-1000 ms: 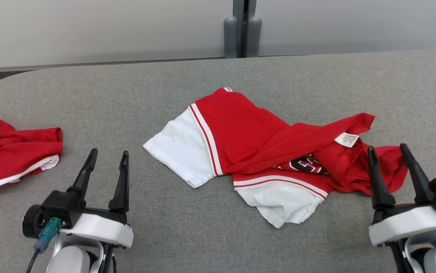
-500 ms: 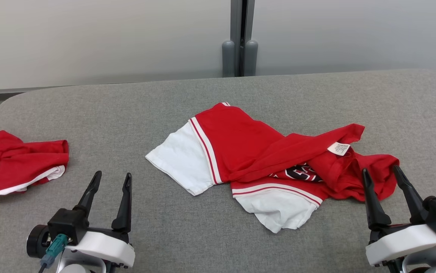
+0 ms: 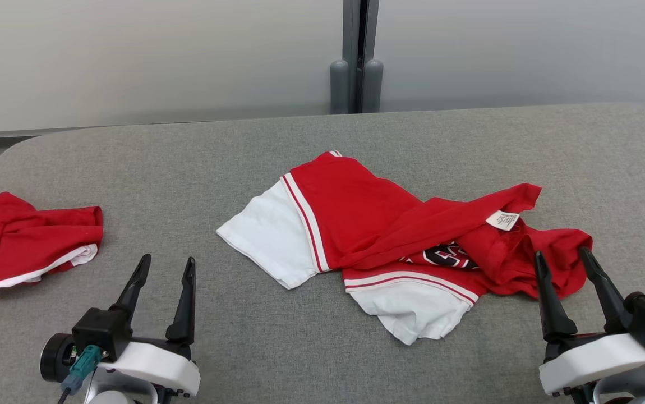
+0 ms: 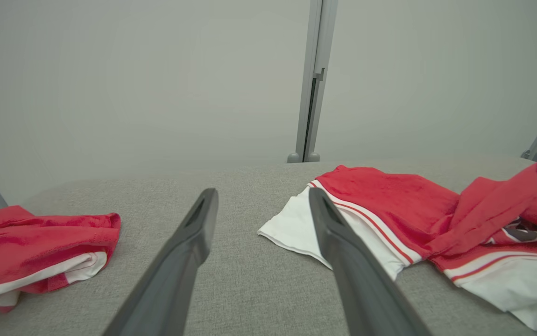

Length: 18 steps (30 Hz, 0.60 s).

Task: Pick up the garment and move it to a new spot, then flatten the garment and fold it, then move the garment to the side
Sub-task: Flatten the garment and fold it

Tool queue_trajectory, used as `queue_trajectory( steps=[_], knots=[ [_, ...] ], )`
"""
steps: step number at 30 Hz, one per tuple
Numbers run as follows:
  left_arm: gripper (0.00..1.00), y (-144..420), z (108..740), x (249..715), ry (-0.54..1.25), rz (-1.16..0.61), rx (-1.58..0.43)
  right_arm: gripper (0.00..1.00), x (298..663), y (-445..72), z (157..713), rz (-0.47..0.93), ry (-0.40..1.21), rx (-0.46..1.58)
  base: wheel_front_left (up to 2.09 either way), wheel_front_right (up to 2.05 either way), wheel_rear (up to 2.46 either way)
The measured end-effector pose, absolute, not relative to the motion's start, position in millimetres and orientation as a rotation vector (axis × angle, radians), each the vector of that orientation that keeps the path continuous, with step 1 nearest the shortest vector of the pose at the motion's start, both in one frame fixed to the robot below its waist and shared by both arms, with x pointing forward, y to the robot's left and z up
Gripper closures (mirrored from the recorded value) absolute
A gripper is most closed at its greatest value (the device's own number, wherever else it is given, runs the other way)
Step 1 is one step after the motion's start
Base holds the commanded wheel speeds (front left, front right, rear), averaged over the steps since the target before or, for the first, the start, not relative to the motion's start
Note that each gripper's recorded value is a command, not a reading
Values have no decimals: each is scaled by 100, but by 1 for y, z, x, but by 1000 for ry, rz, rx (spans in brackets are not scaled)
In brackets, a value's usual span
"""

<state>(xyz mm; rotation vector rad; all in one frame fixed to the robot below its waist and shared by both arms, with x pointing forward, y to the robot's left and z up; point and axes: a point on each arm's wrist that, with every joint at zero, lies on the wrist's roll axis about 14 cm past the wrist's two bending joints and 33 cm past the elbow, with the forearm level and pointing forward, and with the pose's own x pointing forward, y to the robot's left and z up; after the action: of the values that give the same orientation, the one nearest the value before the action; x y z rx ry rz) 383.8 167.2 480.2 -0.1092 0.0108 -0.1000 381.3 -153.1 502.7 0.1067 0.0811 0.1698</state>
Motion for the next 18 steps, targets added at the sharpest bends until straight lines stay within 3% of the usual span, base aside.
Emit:
queue_trajectory(
  steps=[5,12,18],
  knots=[
    [0,159,480,392,20,-123,-111,0,383,-153,498,168,93,110,0,0,0],
    [0,127,481,440,58,-223,-129,0,400,-148,491,178,104,121,0,0,0],
    [0,114,416,470,304,-255,-128,0,413,-149,471,168,150,129,0,0,0]
  ],
)
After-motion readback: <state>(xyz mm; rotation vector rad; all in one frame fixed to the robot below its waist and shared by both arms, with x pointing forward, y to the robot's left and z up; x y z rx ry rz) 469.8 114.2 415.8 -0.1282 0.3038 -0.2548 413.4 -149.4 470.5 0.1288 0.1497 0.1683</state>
